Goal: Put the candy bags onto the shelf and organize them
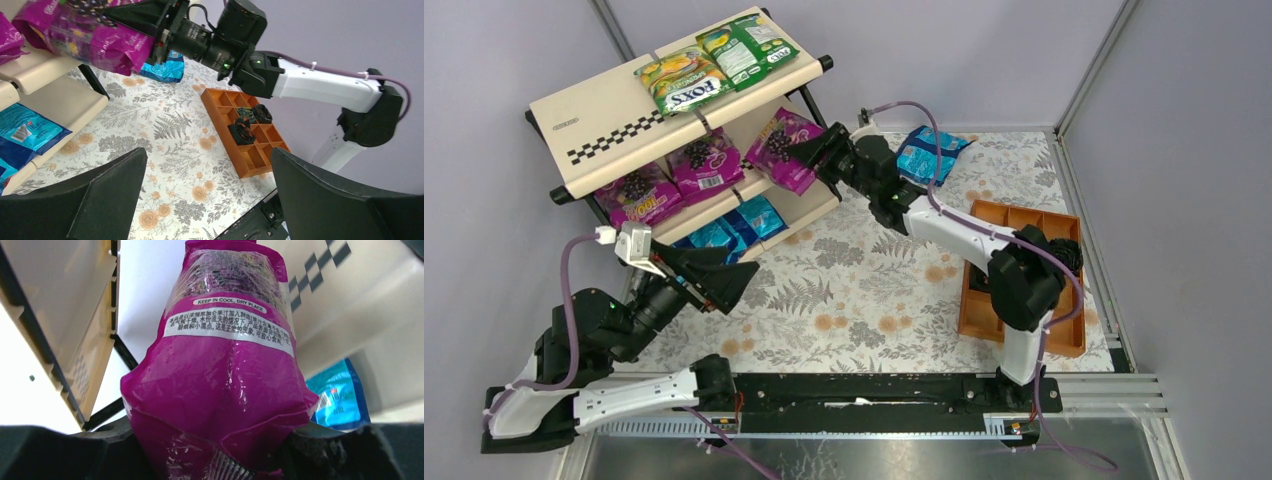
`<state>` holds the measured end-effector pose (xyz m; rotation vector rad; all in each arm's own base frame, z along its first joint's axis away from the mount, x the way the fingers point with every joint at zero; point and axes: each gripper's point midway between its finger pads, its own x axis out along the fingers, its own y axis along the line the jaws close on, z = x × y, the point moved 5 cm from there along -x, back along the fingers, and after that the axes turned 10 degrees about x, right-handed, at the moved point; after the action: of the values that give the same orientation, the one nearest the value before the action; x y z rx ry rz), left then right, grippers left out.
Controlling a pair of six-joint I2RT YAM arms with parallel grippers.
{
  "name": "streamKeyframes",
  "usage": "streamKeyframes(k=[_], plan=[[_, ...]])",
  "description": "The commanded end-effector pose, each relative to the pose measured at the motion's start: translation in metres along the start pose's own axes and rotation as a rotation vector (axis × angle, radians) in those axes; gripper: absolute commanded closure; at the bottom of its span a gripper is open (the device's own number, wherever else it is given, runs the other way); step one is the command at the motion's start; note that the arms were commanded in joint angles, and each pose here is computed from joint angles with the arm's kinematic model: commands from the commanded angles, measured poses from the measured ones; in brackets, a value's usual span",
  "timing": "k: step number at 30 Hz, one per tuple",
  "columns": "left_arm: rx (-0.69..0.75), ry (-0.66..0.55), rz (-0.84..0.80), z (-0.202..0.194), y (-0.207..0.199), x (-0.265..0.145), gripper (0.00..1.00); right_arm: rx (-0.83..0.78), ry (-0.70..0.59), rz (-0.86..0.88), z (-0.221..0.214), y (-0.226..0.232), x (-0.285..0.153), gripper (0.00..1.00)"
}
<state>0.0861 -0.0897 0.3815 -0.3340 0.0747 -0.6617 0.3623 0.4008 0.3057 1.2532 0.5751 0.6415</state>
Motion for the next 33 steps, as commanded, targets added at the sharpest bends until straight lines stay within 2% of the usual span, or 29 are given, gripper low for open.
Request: streamKeyframes(k=[1,13,24,27,33], plan=[[-0.053,-0.048,-0.028,0.013,0.001,-0.011,0.01,-0.034,-0.128,0.174,0.025,0.063,0.02,0.46],[-0.101,-0.059,-0.038,0.014,0.005,-0.02,0.01,-0.026,-0.123,0.125,0.023,0.042,0.088,0.44],[-0.113,-0.024,-0.05,0.005,-0.001,-0.014,0.01,-0.034,-0.083,0.083,-0.004,0.031,0.111,0.41],[-0.12,-0.015,-0.051,0.003,-0.002,-0.013,0.01,-0.062,-0.116,0.04,0.002,0.029,0.104,0.34],[-0.106,0.01,-0.052,-0.002,-0.006,-0.007,0.01,-0.135,-0.166,-0.062,0.015,0.029,0.08,0.12]])
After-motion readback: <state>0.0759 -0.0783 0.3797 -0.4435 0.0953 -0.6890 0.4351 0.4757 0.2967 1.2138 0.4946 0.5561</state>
